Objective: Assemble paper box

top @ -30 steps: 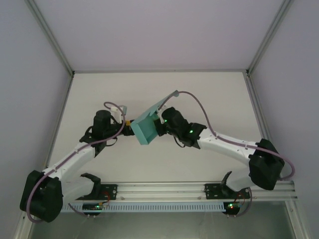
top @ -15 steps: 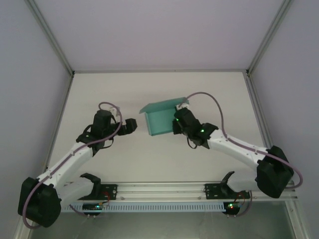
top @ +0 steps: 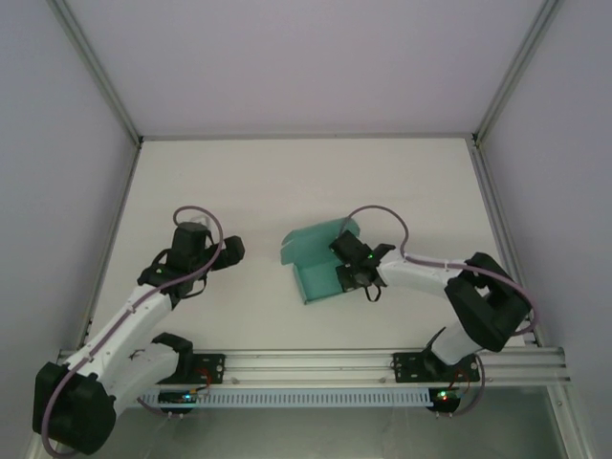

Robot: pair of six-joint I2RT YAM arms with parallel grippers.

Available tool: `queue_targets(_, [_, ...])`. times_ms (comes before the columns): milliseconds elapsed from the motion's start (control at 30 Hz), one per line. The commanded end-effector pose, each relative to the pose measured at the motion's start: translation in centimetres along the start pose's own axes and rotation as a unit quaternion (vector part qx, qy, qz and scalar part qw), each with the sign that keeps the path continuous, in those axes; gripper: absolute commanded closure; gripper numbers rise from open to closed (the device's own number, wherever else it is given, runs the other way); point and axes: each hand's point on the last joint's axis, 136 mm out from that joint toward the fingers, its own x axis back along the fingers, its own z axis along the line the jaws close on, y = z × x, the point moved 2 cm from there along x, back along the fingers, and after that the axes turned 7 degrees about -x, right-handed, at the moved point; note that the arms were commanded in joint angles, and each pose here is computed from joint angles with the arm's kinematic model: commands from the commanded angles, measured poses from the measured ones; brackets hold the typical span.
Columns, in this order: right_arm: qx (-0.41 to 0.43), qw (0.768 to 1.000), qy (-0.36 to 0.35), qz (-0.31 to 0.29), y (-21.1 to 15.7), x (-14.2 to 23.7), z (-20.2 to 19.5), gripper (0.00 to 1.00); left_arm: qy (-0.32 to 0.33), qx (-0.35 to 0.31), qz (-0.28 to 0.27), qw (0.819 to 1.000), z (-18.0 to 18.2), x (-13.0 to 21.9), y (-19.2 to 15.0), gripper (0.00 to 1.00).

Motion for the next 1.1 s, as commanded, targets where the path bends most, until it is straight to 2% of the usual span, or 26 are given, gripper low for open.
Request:
queue_targets(0, [0.027,0.998,-0.056,0.031,-0.4,-0.2,-1.1,0.92,0.005,-0.011,-0.001,1.0,0.4,0.2,-0.3,0.01])
queue_targets(167, [0.028,0.998,-0.051,0.026,0.7,0.5,-0.5,0.78,0.006,-0.019,0.001,1.0,0.4,0.3,-0.4,0.01])
queue_targets(233, [0.027,0.999,-0.032,0.02,1.4,1.2,0.2,0.65,0.002,-0.021,-0.001,1.0,0.3,0.3,-0.3,0.0])
queue_targets(367, [0.024,1.0,-0.008,0.003,2.7,2.5,0.9,0.61,-0.003,-0.023,-0.002,1.0,0.1,0.3,-0.3,0.0])
queue_targets(467, [0.024,1.0,-0.003,-0.005,3.3,2.8,0.8,0.61,-0.005,-0.025,-0.002,1.0,0.1,0.2,-0.3,0.0])
queue_targets(767, [0.018,0.999,0.024,0.04,2.5,0.6,0.6,0.62,-0.004,-0.032,0.003,0.999,0.1,0.0,-0.5,0.0])
queue_targets(967, [0.021,0.998,-0.004,0.063,2.0,-1.2,0.1,0.62,-0.01,-0.035,0.007,0.999,-0.1,-0.1,-0.6,0.0])
queue_targets(1067, [0.016,0.998,-0.015,0.057,2.2,-1.5,-0.1,0.78,-0.013,-0.034,0.008,0.999,-0.2,-0.1,-0.6,0.0])
